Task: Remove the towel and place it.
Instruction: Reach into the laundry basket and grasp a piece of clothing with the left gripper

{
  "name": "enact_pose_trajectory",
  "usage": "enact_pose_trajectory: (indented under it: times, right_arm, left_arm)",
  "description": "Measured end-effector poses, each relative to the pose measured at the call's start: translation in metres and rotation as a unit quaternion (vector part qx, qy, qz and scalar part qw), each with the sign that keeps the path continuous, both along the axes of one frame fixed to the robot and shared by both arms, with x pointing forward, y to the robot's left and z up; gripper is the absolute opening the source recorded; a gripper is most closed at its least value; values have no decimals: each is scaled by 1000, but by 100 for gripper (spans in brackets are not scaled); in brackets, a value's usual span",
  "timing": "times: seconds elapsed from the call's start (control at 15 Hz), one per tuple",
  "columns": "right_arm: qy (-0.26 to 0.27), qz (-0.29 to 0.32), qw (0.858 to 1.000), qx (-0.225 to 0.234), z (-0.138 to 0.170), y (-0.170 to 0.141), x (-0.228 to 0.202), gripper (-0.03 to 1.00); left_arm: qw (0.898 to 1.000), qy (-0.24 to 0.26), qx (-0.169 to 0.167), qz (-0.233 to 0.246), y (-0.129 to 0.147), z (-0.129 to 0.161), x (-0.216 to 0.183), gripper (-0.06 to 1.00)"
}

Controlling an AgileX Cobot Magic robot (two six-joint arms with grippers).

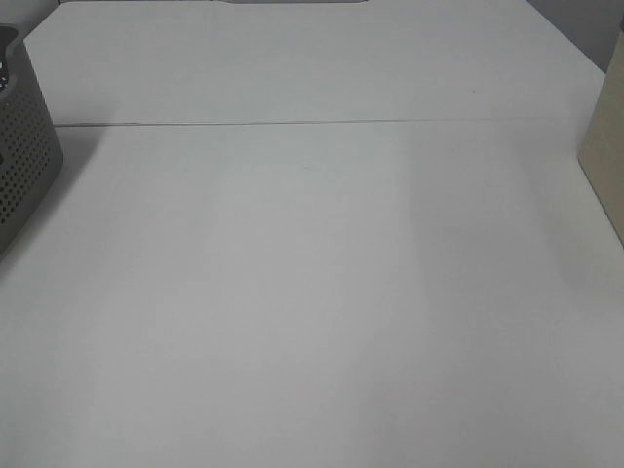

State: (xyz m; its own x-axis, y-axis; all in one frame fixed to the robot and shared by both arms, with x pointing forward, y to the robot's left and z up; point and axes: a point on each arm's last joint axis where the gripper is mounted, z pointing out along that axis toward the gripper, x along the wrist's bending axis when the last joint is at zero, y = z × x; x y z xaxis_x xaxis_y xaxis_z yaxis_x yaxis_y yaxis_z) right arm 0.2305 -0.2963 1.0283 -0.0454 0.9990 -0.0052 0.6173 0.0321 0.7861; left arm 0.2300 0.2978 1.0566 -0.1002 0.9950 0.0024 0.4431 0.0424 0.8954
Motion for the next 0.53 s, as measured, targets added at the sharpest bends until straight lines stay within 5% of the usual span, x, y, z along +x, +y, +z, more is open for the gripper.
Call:
enact_pose_trajectory:
  times: [0.53]
  right_arm:
    - [0,0,1000,0,0,0,0,56]
  left_arm:
    - [1000,0,0,0,0,0,0,99]
